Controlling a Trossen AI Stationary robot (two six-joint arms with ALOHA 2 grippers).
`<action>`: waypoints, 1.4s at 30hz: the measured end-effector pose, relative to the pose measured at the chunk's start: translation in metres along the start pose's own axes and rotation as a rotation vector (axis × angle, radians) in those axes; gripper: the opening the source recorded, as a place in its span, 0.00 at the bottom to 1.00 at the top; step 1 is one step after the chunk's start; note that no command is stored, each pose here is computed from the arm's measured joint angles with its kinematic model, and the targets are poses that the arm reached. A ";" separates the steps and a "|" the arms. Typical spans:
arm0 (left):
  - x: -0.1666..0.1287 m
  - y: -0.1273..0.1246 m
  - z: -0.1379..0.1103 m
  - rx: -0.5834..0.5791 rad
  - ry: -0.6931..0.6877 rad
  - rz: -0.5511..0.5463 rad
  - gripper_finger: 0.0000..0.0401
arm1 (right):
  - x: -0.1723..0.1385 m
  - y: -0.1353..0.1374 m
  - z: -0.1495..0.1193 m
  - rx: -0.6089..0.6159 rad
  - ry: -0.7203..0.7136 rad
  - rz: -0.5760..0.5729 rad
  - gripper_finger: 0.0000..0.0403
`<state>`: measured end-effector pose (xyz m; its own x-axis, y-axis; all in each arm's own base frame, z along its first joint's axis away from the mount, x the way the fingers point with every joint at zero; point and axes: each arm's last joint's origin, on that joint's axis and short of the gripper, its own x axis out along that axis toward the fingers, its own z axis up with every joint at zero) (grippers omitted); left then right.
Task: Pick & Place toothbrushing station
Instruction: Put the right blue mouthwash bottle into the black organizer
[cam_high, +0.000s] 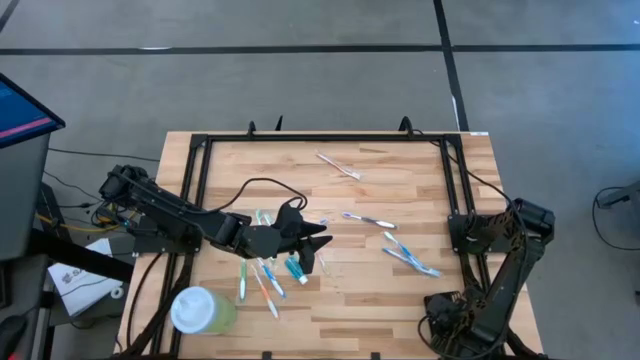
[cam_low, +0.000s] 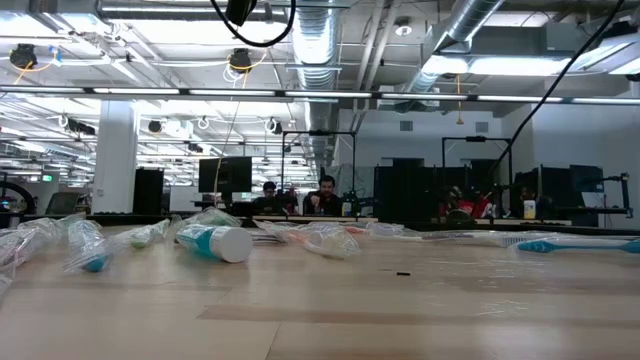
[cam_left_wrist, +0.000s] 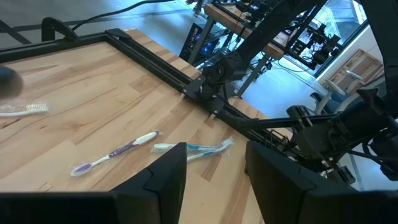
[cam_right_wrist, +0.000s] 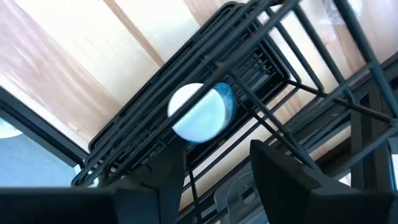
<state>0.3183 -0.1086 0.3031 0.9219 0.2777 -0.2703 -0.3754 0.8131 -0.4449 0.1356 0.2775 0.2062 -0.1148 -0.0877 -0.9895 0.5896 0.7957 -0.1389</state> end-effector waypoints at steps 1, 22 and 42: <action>0.000 0.000 0.000 0.000 0.000 0.000 0.40 | 0.000 0.000 0.000 -0.003 0.000 0.002 0.43; 0.000 0.000 0.000 0.005 -0.001 0.000 0.40 | -0.001 0.003 0.007 -0.025 -0.036 0.024 0.41; 0.000 0.000 0.000 0.006 -0.001 0.000 0.40 | -0.001 0.004 0.007 -0.014 -0.030 0.037 0.25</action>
<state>0.3184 -0.1085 0.3032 0.9219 0.2783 -0.2697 -0.3750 0.8161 -0.4397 0.1434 0.2769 0.2060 -0.0690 -0.0751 -0.9948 0.5815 0.8072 -0.1013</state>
